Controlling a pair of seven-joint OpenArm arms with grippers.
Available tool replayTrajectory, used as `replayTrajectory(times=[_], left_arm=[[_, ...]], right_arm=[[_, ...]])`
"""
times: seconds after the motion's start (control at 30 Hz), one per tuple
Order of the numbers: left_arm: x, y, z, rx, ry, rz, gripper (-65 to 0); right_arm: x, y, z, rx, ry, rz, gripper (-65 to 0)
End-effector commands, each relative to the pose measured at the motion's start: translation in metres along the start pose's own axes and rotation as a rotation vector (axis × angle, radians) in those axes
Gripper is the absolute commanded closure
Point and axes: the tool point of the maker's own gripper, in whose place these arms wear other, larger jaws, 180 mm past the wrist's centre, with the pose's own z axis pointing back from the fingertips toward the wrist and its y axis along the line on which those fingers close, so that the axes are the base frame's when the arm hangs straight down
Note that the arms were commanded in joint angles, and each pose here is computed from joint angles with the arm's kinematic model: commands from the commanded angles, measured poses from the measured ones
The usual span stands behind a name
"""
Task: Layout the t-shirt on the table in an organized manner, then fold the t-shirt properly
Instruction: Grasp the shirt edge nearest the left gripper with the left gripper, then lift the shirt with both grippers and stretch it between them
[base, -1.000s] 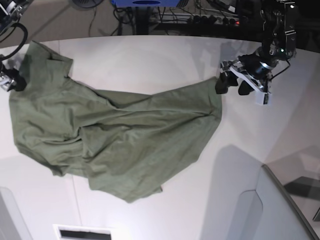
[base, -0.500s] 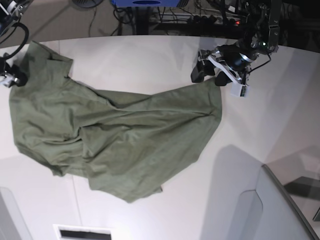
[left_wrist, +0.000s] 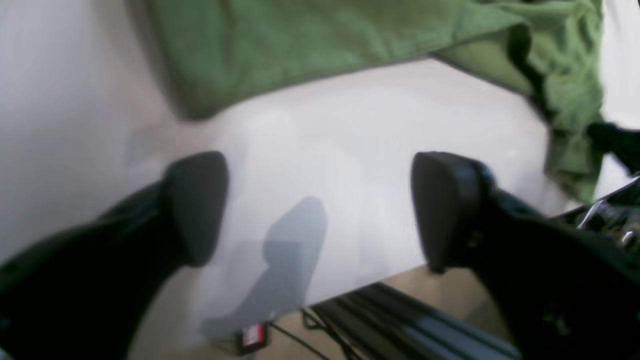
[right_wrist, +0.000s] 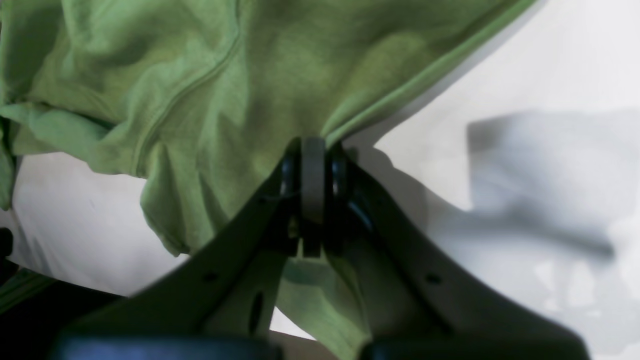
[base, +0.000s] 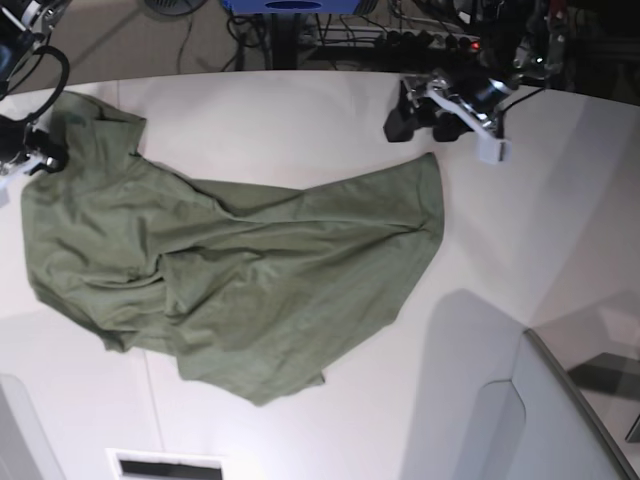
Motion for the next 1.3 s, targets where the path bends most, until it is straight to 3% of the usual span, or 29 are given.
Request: replayTrajectory(times=[0.0, 0.4, 0.53, 0.73, 0.83, 0.9, 0.97, 1.03, 1.27], left_arm=[[0.013, 0.005, 0.004, 0.008, -0.041, 0.001, -62.9], [0.052, 0.03, -0.023, 0.045, -0.102, 0.039, -62.9], [0.049, 0.035, -0.038, 0.048, -0.088, 0.079, -59.2], [0.025, 0.006, -0.059, -0.024, 0.002, 0.045, -51.2], [0.024, -0.001, -0.063, -0.04, 0.009, 0.035, -44.3], [0.025, -0.002, -0.064, -0.044, 0.011, 0.028, -36.2], [0.029, -0.001, -0.064, -0.042, 0.007, 0.023, -21.9], [0.04, -0.001, -0.063, -0.043, -0.013, 0.01, 0.0], [0.098, -0.026, -0.044, -0.091, -0.046, -0.174, 0.0]], right_arm=[[0.005, -0.006, 0.005, -0.026, 0.008, 0.022, 0.0], [0.005, -0.007, 0.006, -0.027, 0.01, 0.024, 0.0], [0.005, -0.008, 0.007, -0.03, 0.009, 0.025, 0.0], [0.007, -0.007, 0.007, -0.031, 0.004, 0.028, 0.0], [0.008, -0.007, 0.008, -0.032, 0.004, 0.03, 0.0], [0.008, -0.007, 0.007, -0.032, 0.004, 0.031, 0.0], [0.008, -0.008, 0.008, -0.035, 0.004, 0.034, 0.0], [0.011, -0.007, 0.009, -0.036, 0.0, 0.039, 0.0], [0.051, -0.004, 0.036, -0.105, -0.016, 0.203, 0.0]])
